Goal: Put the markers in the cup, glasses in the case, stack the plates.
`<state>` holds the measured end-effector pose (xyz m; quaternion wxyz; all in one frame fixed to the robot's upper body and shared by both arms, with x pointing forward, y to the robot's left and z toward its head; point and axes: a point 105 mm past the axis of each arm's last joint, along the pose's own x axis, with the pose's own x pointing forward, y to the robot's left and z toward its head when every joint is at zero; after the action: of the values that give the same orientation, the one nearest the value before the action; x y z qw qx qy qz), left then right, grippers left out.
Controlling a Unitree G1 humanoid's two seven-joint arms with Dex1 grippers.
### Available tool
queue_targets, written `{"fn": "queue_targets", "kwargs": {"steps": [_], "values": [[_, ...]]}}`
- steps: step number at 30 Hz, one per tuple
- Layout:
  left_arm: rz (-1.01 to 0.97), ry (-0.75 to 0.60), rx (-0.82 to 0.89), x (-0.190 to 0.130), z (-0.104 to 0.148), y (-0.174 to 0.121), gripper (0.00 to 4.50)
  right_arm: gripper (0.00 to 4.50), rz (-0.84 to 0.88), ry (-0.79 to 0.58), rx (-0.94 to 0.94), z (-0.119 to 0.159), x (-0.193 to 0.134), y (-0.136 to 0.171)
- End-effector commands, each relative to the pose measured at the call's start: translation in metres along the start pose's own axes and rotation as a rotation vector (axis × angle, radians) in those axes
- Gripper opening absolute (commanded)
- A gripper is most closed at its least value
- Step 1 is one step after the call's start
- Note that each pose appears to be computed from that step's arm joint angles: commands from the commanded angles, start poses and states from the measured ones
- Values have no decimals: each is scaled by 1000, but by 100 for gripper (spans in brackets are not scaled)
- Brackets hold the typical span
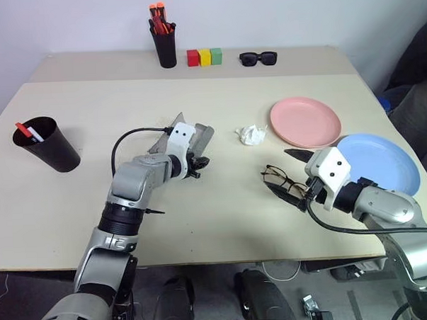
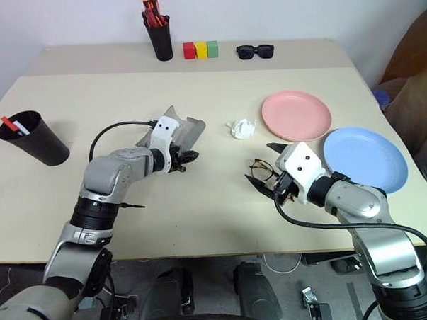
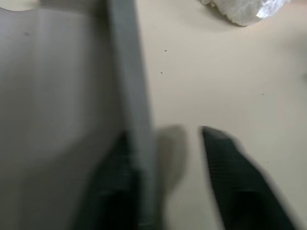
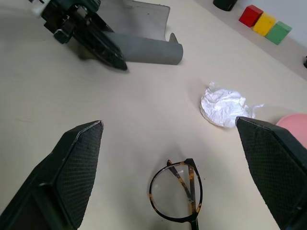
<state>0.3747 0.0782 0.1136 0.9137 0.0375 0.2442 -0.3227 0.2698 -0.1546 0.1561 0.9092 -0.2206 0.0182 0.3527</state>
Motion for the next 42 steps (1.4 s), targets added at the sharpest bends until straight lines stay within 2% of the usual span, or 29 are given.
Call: {"fn": "queue_targets", "kwargs": {"steps": [1, 7, 11, 13, 21, 24, 28, 34, 37, 42], "values": [[-42, -78, 69, -5, 20, -5, 6, 450, -20, -28, -26, 10, -4, 0], [-186, -90, 359, -24, 19, -6, 6, 450, 26, -41, -1, 12, 3, 13], [-391, -26, 711, -53, -5, -13, 6, 450, 60, -59, 7, 15, 10, 20], [-477, 29, 793, -65, -17, -14, 6, 450, 70, -65, 10, 16, 13, 22], [-578, 105, 857, -75, -24, -6, 6, 450, 85, -78, 7, 18, 20, 23], [-546, 120, 879, -72, -26, 1, 91, 450, 85, -83, 4, 20, 22, 22], [-487, 64, 863, -69, -16, 5, 290, 450, 74, -77, -1, 20, 24, 17], [-447, -88, 759, -86, 7, 1, 290, 450, 29, -9, -41, 14, 29, -3], [-365, -154, 708, -96, 16, 6, 290, 450, 12, 87, -98, 2, 27, -16], [-426, -185, 664, -111, 2, -21, 290, 450, 61, 203, -97, -14, 4, -22]]}}
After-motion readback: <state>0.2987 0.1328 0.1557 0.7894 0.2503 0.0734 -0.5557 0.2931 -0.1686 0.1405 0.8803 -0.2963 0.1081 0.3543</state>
